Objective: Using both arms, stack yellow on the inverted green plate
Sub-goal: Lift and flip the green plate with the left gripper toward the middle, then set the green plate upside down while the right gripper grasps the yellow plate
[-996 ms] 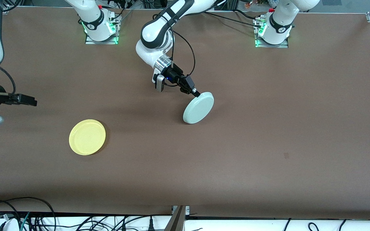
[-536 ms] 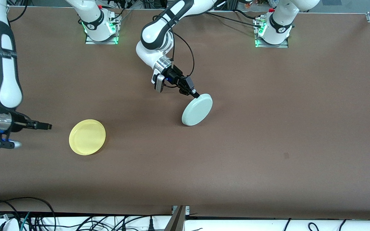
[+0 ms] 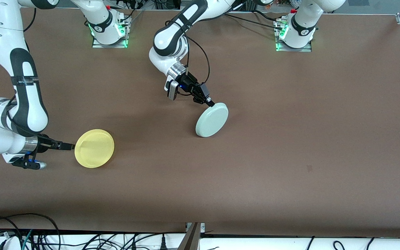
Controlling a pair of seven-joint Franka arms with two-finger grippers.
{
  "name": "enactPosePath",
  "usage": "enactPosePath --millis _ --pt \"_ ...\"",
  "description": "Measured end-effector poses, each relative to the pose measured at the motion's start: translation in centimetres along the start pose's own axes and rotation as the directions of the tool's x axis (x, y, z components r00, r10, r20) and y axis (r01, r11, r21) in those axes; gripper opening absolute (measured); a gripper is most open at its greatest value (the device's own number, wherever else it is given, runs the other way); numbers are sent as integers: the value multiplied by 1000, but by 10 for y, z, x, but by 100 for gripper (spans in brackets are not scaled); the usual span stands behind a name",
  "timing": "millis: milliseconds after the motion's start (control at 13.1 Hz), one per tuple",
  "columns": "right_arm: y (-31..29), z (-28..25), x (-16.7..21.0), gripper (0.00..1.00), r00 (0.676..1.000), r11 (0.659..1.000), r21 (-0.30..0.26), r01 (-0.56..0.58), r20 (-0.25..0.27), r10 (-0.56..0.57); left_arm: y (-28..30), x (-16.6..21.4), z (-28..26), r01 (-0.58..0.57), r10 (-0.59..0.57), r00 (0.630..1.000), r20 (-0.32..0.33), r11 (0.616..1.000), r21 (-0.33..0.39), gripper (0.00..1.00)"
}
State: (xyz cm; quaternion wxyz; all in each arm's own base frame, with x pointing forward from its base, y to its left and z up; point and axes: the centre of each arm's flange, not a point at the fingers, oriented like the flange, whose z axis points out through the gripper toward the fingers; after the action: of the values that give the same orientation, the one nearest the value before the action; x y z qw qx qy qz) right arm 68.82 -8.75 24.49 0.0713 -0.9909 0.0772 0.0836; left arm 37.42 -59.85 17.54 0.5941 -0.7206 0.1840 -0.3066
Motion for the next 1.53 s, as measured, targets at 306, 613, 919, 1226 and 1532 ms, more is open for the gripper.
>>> enactPosePath --millis 306,613,919,1226,1532 --pt "-10 24 -4 100 999 1000 23 0 39 -1 8 -11 -21 11 -12 1000 -29 1000 -8 20" --pt "-7 53 -7 100 997 997 75 16 68 -21 16 -19 -31 42 -43 998 -38 999 -25 64" --pt "10 67 -5 100 996 995 89 51 65 -57 25 -16 -53 217 -228 973 -45 962 -168 100" --pt "10 68 -5 99 995 993 89 71 59 -77 43 12 -56 407 -440 897 39 790 -459 100" --pt "10 68 -4 53 995 993 89 76 54 -81 43 59 -14 578 -554 785 276 497 -647 100"
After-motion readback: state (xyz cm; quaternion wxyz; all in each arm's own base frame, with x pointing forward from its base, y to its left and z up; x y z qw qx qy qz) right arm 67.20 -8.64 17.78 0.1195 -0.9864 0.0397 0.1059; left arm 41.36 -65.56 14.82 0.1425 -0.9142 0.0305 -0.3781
